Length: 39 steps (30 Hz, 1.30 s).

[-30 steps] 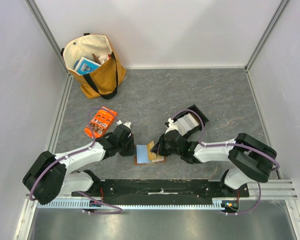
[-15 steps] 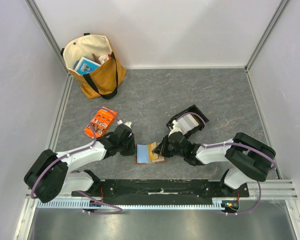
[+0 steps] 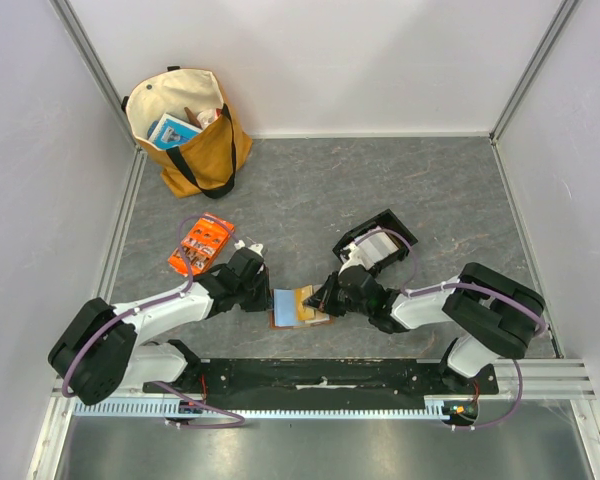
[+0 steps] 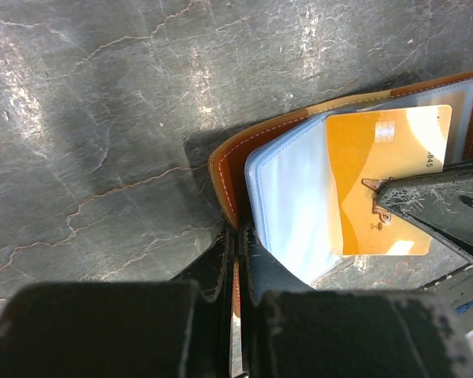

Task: Put the credit cards into the card holder
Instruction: Insert the credit card into the card holder.

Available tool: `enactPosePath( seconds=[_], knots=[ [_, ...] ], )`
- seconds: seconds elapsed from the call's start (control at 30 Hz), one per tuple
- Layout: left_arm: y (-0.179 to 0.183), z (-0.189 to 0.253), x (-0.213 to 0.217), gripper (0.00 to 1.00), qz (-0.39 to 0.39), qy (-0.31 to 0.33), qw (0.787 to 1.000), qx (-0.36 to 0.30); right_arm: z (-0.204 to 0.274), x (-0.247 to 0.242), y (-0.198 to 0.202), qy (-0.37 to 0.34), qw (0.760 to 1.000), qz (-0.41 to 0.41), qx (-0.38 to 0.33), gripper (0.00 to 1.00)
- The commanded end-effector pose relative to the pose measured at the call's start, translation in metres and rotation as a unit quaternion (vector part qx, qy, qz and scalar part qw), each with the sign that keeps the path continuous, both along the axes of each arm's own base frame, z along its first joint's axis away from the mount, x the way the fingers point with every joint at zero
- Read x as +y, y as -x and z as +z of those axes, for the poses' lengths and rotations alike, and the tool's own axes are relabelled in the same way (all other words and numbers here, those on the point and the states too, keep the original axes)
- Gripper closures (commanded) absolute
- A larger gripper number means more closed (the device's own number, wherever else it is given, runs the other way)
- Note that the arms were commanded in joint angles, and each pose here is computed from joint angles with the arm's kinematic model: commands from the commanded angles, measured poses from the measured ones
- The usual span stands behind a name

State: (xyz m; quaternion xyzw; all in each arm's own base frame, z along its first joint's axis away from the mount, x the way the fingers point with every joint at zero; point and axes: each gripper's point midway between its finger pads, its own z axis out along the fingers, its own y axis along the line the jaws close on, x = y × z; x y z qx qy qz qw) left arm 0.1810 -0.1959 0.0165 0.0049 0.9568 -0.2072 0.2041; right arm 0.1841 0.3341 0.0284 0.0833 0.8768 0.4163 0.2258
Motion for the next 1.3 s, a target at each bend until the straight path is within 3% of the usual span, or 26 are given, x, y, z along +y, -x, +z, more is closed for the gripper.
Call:
enactPosePath(
  seconds=[0.0,0.33,0.9,1.07,1.2,1.27],
  knots=[
    [0.008,-0.015,0.013,0.98,0.019,-0.033,0.999,0.023,-0.028,-0.012,0.028,0.035,0.998,0.019,0.053,1.0],
    [0.01,-0.02,0.019,0.98,0.042,-0.044,0.997,0.039,-0.035,-0.028,0.034,0.083,0.995,-0.004,0.051,1.0],
    [0.01,-0.015,0.015,0.98,0.029,-0.033,0.999,0.029,-0.037,0.004,0.034,0.065,0.996,0.031,0.061,0.97],
    [0.01,-0.015,0.016,0.98,0.031,-0.033,0.999,0.028,-0.037,-0.011,0.028,0.107,0.993,0.013,0.043,0.82],
    [0.009,-0.013,0.016,0.98,0.029,-0.035,0.999,0.025,-0.018,-0.021,0.014,0.14,0.99,-0.001,0.002,0.61],
    [0.009,-0.012,0.016,0.98,0.025,-0.034,0.999,0.023,-0.006,-0.025,0.006,0.158,0.987,-0.01,-0.018,0.55]
  ],
)
